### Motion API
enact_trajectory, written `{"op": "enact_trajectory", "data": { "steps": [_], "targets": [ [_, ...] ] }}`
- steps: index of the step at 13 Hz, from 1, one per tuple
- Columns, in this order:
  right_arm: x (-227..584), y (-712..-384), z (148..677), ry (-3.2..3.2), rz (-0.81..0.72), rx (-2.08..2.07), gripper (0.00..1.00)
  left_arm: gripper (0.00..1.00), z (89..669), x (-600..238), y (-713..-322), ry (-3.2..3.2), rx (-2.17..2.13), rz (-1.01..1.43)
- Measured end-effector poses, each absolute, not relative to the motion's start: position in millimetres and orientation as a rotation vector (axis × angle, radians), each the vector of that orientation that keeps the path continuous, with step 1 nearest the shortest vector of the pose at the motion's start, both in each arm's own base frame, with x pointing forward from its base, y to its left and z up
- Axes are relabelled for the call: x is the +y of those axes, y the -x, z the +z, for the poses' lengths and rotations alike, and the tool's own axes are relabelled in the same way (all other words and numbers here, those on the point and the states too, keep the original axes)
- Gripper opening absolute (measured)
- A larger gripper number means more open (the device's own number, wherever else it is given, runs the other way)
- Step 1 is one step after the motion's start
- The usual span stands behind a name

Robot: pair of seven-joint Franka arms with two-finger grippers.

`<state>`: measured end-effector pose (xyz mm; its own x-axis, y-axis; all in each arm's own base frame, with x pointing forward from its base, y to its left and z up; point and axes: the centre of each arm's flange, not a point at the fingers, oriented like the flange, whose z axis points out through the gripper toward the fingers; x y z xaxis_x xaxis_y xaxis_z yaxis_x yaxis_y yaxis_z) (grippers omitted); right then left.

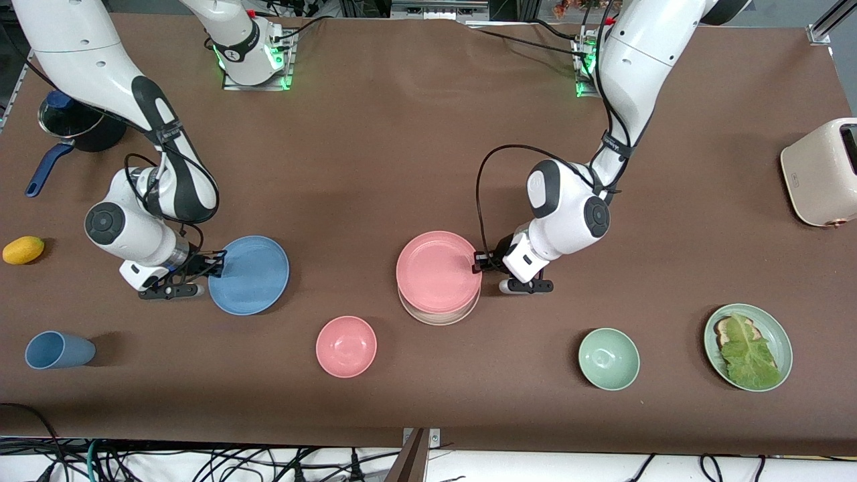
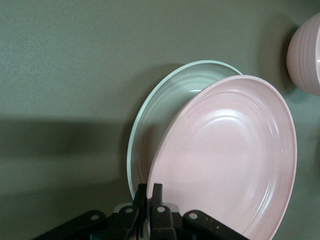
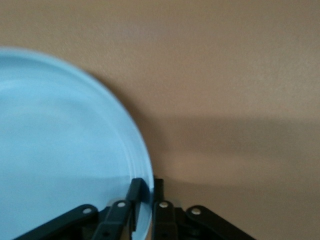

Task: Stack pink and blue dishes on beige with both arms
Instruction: 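Open the left gripper to release the pink plate while the right gripper lifts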

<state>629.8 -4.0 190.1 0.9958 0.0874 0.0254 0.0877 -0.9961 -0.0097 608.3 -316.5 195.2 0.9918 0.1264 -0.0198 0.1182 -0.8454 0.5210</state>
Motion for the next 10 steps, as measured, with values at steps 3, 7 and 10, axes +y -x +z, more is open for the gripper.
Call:
{"op": "enact_trajectory", "data": {
  "steps": [3, 7, 10],
  "targets": [
    [-2, -631, 197, 3.126, -0.053, -0.14, 0.07, 0.06, 189, -315, -612, -2.589, 0.188, 0.018],
    [0, -642, 215, 3.121, 0.027, -0.145, 0.07, 0.11, 183, -310, -620, -2.593, 0.202, 0.029],
    [8, -671, 271, 3.11, 0.086, -0.165, 0.04, 0.27, 183, -310, -624, -2.59, 0.205, 0.038]
  ]
}}
